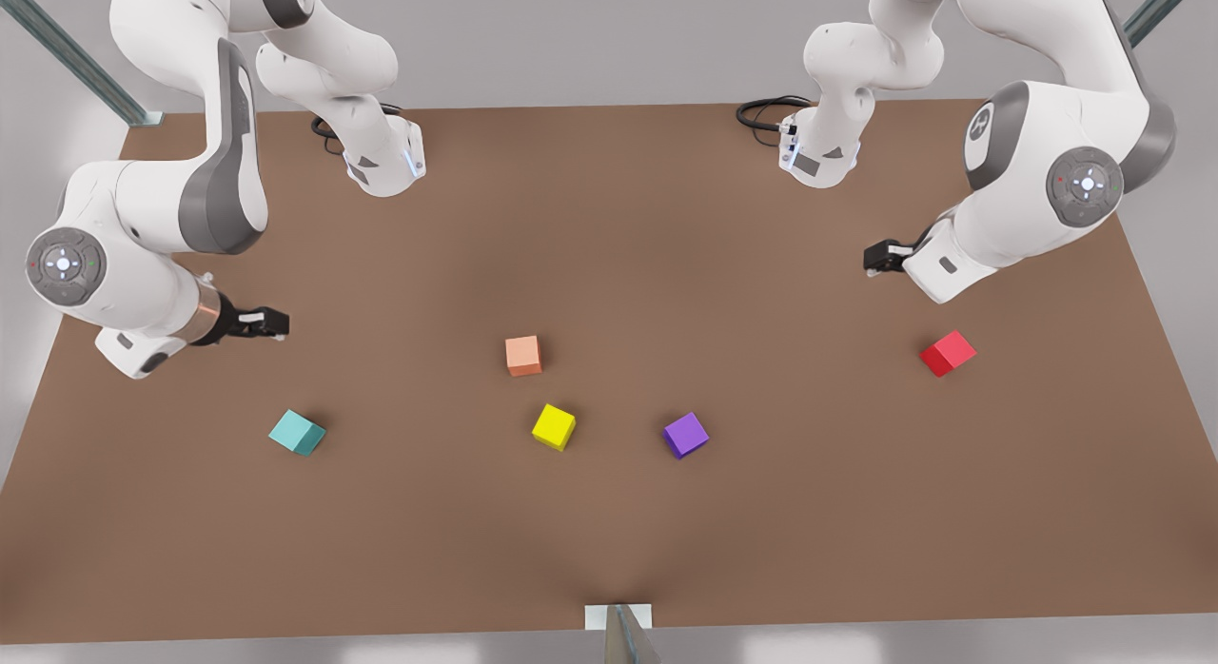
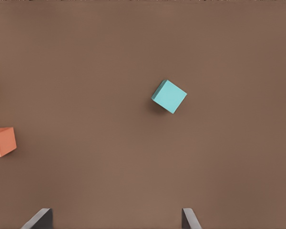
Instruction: Pick up red wooden cube and pass to hand red wooden cube and place in blue wooden cube
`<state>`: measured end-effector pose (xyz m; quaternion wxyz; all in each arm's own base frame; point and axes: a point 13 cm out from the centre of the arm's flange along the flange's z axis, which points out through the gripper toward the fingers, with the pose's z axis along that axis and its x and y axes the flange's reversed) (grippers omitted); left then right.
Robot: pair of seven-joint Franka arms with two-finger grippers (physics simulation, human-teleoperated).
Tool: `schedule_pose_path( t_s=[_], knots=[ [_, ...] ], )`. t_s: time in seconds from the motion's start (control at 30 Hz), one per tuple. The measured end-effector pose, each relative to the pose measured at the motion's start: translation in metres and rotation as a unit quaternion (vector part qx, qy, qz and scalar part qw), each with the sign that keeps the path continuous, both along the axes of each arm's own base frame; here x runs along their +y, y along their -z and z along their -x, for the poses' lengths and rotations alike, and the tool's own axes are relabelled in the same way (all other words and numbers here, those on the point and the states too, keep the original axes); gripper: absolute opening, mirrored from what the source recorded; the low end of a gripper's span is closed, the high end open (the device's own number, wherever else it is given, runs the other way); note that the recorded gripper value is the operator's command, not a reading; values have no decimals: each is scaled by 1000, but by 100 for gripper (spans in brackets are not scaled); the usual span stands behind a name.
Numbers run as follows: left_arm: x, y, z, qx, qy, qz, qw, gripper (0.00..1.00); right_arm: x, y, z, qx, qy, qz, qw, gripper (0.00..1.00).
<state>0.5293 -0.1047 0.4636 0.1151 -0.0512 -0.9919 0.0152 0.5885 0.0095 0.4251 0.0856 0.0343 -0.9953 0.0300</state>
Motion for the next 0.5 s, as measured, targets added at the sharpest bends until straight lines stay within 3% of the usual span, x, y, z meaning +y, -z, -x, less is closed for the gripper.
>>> schedule_pose_path(
  t_s=[0.1,0.27,0.5],
  knots=[
    [1,6,-4,1,-2,-1,1000,100,0,0,-3,-6,2,0,1000,100],
    [105,127,-40,59,-102,-29,993,100,2,1,-7,-12,4,-3,1000,100],
    [214,262,-25,68,-212,-46,974,98,2,3,-8,-14,7,-3,1000,100]
  ],
)
